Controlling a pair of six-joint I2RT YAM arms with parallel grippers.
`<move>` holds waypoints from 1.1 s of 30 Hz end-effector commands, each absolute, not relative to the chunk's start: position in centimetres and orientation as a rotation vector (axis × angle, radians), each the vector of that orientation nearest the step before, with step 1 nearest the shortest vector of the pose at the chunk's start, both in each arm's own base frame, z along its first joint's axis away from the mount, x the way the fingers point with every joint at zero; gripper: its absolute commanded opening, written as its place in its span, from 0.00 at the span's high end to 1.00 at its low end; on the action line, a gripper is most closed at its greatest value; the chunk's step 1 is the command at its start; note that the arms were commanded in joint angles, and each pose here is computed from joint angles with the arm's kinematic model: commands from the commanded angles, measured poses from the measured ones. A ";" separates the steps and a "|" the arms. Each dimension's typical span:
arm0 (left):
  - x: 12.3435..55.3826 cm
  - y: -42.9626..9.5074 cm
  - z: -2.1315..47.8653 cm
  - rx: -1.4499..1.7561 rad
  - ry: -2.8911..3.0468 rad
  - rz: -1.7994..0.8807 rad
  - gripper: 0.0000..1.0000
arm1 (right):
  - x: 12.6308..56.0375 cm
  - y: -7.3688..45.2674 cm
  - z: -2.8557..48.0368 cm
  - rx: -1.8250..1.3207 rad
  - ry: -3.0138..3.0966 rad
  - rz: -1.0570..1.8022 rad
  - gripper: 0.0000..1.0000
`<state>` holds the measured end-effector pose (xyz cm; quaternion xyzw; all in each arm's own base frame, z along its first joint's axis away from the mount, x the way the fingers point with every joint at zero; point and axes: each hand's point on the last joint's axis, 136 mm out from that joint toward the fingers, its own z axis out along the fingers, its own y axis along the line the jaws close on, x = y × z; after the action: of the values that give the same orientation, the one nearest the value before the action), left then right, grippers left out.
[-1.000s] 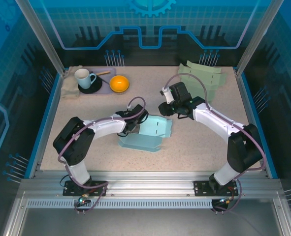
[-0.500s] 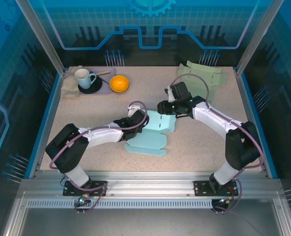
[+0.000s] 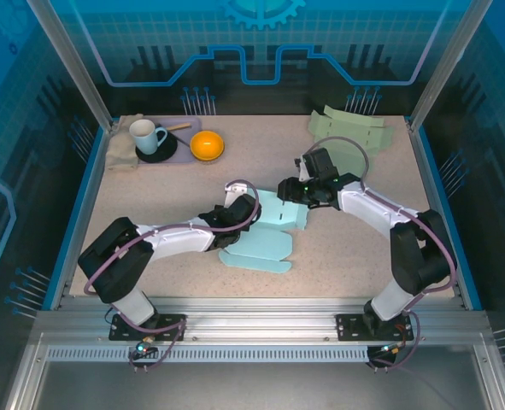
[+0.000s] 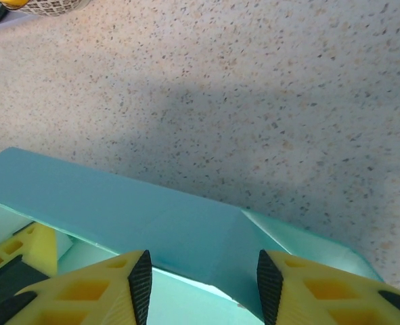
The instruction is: Fold the paper box
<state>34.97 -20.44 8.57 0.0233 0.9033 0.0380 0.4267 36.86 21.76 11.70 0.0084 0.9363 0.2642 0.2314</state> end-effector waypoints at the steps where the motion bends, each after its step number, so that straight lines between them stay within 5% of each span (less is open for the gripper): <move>1: 35.6 -21.4 10.5 0.043 2.183 0.059 1.00 | 36.6 23.4 12.5 0.084 2.544 0.920 0.53; 8: 35.4 -22.7 10.6 0.079 2.174 0.032 1.00 | 37.2 25.0 14.4 0.183 2.438 1.125 0.54; 23: 35.5 -21.3 9.5 -0.015 2.213 0.092 1.00 | 32.8 19.0 11.4 0.035 2.579 0.612 0.53; 33: 35.6 -21.7 10.1 -0.059 2.213 0.041 1.00 | 31.1 18.6 7.2 0.059 2.670 0.560 0.53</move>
<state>35.04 -21.07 8.93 -0.0023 0.8984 0.0339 0.4378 31.66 18.89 8.72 0.0199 0.9512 0.2182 0.2172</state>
